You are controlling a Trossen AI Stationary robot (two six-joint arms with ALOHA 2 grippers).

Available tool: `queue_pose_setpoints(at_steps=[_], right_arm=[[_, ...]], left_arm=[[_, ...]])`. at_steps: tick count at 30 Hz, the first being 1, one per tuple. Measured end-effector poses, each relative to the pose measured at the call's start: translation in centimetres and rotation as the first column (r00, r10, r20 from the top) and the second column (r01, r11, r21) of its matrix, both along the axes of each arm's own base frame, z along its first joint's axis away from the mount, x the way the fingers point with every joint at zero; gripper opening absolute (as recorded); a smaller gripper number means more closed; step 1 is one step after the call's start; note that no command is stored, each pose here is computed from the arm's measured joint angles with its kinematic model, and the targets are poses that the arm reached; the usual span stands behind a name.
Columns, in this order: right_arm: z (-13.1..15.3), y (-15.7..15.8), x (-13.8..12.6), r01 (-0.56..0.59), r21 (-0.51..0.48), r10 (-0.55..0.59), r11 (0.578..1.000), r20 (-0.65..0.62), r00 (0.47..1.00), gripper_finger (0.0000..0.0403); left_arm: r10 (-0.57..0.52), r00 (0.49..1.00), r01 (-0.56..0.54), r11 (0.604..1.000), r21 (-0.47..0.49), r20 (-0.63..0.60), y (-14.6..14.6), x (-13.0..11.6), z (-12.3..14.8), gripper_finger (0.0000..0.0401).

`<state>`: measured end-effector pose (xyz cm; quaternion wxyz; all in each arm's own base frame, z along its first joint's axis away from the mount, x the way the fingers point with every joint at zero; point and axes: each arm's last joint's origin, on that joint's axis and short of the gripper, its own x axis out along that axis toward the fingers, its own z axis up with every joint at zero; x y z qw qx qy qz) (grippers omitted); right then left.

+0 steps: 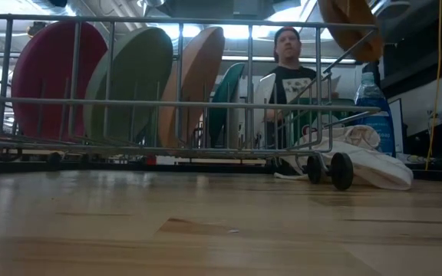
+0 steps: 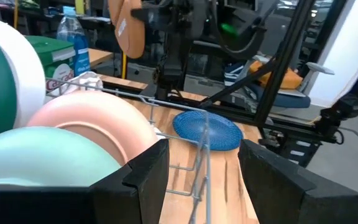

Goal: Sort dishes
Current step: Put the brown plate in the dish rack

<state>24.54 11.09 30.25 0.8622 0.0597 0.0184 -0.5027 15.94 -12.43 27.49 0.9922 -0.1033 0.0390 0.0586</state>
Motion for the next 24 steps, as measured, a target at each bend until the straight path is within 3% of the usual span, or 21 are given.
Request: queue_pose_setpoints(at_steps=[9, 24], right_arm=[[0.2, 0.9, -0.5, -0.045, 0.026, 0.038, 0.999, 0.238, 0.971, 0.0017], [-0.1, 6.7, -0.1, -0.230, 0.211, 0.101, 0.950, 0.491, 0.865, 0.0017]], left_arm=[[0.052, 0.998, -0.053, 0.999, -0.006, -0.020, 0.4, 1.0, -0.6, 0.0184], [0.087, 0.996, -0.087, 0.996, 0.006, -0.027, 0.9, 1.6, -0.8, 0.0184]])
